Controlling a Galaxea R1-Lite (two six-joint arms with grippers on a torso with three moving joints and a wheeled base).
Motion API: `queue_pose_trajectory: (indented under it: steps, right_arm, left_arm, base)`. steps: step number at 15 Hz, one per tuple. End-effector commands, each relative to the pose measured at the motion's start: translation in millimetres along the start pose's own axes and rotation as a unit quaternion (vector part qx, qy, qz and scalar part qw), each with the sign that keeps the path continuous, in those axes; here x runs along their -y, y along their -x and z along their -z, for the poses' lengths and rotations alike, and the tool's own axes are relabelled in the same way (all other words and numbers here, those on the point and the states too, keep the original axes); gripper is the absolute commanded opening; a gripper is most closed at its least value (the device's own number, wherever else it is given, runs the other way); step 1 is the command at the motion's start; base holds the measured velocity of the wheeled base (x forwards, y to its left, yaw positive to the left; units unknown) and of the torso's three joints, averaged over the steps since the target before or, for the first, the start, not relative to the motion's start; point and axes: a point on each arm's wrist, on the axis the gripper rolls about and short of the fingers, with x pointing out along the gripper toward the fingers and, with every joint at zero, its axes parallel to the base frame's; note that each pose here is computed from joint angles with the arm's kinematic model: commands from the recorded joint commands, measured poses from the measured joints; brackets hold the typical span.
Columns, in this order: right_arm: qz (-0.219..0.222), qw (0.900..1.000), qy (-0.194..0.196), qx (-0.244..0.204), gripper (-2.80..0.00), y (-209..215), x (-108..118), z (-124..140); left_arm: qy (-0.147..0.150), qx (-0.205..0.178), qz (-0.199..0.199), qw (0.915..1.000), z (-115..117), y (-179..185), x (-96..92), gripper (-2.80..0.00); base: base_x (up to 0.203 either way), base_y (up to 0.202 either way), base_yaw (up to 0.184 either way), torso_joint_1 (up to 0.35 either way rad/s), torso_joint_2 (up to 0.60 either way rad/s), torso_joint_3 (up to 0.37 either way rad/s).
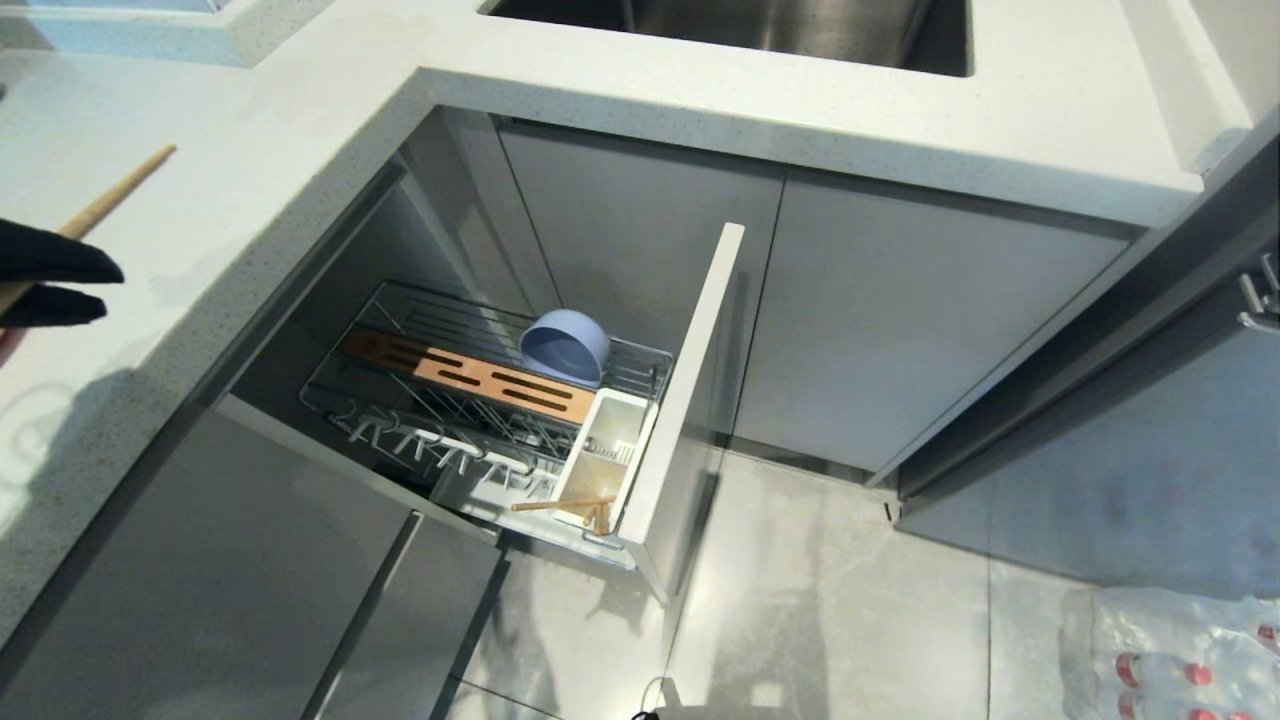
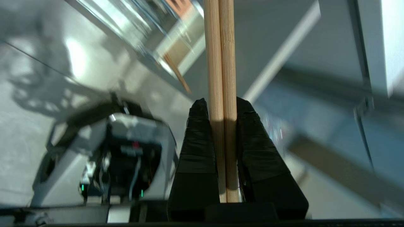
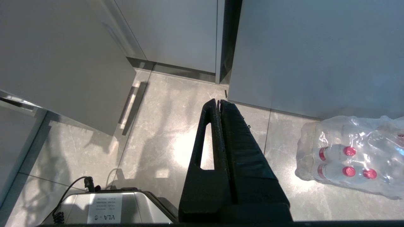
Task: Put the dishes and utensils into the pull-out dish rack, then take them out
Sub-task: Pick up the chopsticks and place it in the cupboard
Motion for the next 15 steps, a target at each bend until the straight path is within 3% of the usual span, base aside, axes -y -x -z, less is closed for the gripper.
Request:
queue_pose_trajectory:
  steps: [1, 3, 7, 12, 15]
  right_arm:
    - [0.0, 1.0, 0.0, 0.0, -2.8, 0, 0, 0]
    - [0.0, 1.0, 0.0, -0.001, -2.8, 0, 0, 0]
    - [0.0, 1.0, 0.0, 0.0, -2.8, 0, 0, 0]
    - [0.0, 1.0, 0.001, -0.001, -2.8, 0, 0, 0]
    - [0.0, 1.0, 0.0, -0.001, -2.8, 0, 0, 0]
  left_arm:
    - [-0.02, -0.06, 0.023, 0.9977, 10, -9, 8.4, -2.8]
    - [-0.012, -0.147, 0.025, 0.9887, 19, -33, 19.0, -2.8]
    - [0.03, -0.267, 0.009, 0.9633, 31, -65, 26.8, -2.8]
    - [0.084, -0.331, -0.06, 0.9382, 26, -112, 19.5, -2.8]
    - [0.092, -0.365, -0.085, 0.9226, 24, -143, 7.6, -2.8]
  base:
    - [0.0, 0.0, 0.0, 0.0, 0.0, 0.0]
    - [0.0, 0.0, 0.0, 0.0, 0.0, 0.0]
    - [0.0, 0.0, 0.0, 0.0, 0.0, 0.0]
    - [0.0, 0.0, 0.0, 0.0, 0.0, 0.0]
    - [0.0, 0.0, 0.0, 0.0, 0.0, 0.0]
